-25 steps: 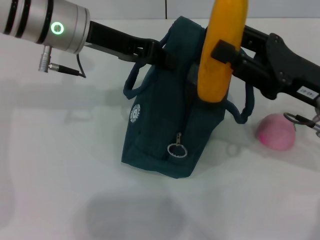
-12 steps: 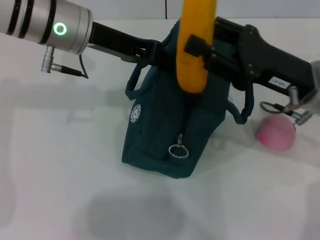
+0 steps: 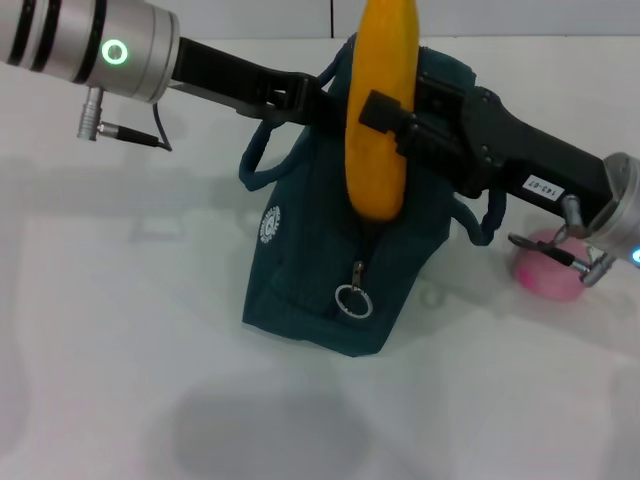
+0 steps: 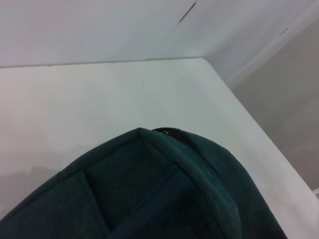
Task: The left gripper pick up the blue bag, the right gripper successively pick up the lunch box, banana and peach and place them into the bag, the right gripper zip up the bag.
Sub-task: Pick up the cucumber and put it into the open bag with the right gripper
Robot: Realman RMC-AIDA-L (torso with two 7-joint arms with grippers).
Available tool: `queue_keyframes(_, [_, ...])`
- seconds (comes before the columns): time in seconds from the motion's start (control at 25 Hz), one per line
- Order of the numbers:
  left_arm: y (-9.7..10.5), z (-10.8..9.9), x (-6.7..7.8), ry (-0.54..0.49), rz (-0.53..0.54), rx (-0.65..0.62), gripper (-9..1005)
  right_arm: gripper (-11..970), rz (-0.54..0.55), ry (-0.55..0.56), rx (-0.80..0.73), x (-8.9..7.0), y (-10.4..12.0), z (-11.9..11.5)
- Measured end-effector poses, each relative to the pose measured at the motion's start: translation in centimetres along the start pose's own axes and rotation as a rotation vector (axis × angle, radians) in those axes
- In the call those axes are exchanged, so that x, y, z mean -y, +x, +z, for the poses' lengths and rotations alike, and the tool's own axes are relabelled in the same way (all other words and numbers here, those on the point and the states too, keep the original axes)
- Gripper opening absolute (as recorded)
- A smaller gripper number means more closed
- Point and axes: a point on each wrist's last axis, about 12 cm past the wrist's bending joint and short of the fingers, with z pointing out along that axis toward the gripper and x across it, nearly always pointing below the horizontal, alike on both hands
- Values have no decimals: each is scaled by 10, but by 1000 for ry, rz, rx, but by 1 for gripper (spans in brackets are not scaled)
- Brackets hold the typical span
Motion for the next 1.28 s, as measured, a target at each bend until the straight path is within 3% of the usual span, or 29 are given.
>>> queue_keyframes(0.24, [0,-1,-1,-3,0,2,55,430,82,66,16,-1,7,-12])
queue_keyframes(0.56, [1,-2,-2,-4,-5,5,54,429,153,206,-33,8,19,-22])
queue_keyframes(1.0, [-1,-1,-1,-3,0,4,54,430,308,156,-139,5,28,-17])
queue_keyframes(1.28, [1,-3,-3,-10,-7,4,54,429,298,164,-131,2,28,-33])
